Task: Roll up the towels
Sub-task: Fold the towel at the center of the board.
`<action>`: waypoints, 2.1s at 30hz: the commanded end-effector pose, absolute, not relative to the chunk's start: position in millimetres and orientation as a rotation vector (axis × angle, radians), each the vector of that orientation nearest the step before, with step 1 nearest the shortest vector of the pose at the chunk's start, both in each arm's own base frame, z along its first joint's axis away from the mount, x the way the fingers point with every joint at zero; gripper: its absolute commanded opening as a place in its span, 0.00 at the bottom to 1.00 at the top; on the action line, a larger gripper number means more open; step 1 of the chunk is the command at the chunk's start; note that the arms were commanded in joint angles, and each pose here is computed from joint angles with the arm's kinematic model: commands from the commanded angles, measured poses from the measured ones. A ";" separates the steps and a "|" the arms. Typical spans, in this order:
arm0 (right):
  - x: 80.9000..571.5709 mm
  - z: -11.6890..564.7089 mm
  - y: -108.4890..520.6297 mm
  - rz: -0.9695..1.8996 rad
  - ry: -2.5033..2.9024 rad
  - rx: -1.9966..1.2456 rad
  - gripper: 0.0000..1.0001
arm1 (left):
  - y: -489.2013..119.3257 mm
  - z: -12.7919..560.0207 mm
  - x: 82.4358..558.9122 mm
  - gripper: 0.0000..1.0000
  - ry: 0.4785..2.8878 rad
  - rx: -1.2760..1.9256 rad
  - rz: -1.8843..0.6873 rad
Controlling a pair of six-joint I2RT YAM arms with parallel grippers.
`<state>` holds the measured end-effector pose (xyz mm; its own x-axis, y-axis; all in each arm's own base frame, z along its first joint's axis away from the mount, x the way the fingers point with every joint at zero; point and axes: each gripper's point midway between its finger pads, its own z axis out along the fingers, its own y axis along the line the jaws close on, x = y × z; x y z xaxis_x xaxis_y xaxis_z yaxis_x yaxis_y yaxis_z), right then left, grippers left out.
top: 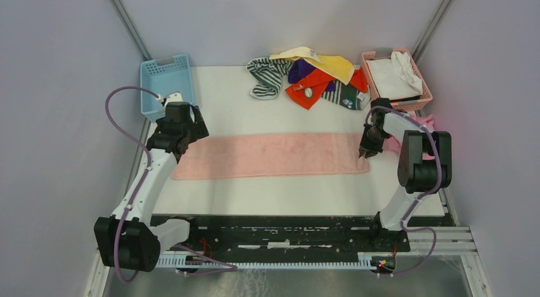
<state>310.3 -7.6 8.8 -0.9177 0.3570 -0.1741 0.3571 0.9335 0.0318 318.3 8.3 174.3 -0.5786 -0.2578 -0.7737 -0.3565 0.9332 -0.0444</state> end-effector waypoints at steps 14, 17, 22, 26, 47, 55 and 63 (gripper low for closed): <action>350.2 153.8 -79.9 -0.512 2.560 0.568 0.01 | 7.2 189.3 324.9 0.94 2.171 -0.387 0.142; 355.7 189.4 -101.7 -0.670 2.480 0.571 0.00 | 3.3 185.8 325.4 0.94 2.185 -0.377 0.119; 364.6 212.3 -98.6 -0.670 2.454 0.541 0.01 | -6.2 174.6 326.6 0.94 2.236 -0.357 0.073; 375.0 210.7 -53.1 -0.518 2.490 0.391 0.01 | -18.7 162.3 327.8 0.94 2.289 -0.346 0.000; 340.7 183.8 273.5 0.350 2.584 -0.221 0.01 | -61.7 69.3 307.6 0.85 2.611 -0.395 -0.237; 326.6 180.2 354.6 0.446 2.539 -0.303 0.02 | -80.4 36.7 293.4 0.73 2.609 -0.591 -0.358; 317.5 153.6 404.0 0.507 2.536 -0.369 0.04 | -84.3 15.3 288.4 0.62 2.608 -0.635 -0.355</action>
<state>307.3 373.5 148.8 -0.8431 -0.2085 -0.4956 -0.3526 0.9103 0.2170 277.9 -74.8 21.9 -0.8351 -0.4356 -0.3358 -0.3488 0.8915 -0.2890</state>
